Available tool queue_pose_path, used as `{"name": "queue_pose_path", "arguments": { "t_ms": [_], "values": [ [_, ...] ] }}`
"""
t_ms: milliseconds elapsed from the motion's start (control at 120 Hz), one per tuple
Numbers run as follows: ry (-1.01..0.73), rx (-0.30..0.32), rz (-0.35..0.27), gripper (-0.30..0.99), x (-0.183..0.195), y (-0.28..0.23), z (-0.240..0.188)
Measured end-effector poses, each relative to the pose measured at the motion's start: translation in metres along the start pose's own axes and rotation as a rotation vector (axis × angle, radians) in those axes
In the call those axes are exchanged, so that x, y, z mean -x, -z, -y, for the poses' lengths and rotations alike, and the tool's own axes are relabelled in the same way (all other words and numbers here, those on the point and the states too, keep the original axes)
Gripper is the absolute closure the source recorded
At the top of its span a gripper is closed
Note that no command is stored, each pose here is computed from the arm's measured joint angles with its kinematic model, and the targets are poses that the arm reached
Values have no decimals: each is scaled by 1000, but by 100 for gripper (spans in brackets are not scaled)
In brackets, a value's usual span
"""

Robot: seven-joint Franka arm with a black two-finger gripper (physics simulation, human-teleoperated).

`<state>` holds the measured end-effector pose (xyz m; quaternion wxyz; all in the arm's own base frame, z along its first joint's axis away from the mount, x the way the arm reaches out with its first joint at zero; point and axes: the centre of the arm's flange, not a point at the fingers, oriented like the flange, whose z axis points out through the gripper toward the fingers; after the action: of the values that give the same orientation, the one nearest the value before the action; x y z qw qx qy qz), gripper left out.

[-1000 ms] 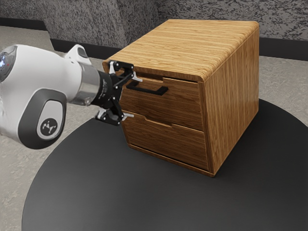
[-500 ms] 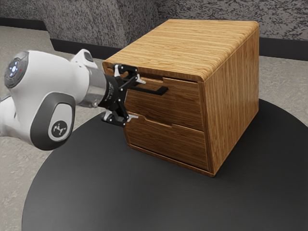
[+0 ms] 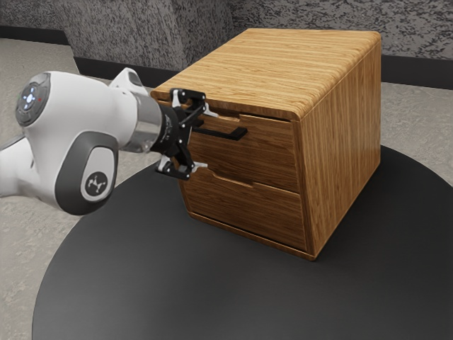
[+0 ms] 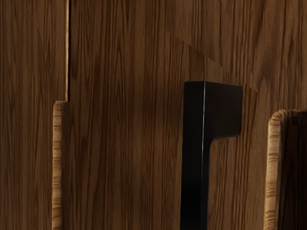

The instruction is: Pull the drawer handle with one arm to open the drawer

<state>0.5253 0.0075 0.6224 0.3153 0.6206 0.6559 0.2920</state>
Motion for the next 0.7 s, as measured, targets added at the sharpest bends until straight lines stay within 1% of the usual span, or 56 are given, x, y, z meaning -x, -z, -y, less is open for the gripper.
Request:
{"name": "queue_pose_path", "arguments": {
  "t_ms": [117,208,283,442,500,592,700],
  "values": [
    [0,-2,0,1,0,-2,0],
    [-1,-4,0,5,0,-3,1],
    [-3,-3,0,15,0,-3,1],
    [-11,-4,-1,46,0,-7,2],
    [-16,-1,-1,55,0,-9,2],
    [-23,5,-2,65,0,-10,2],
    [-31,19,3,71,3,-5,0]
  ]
}}
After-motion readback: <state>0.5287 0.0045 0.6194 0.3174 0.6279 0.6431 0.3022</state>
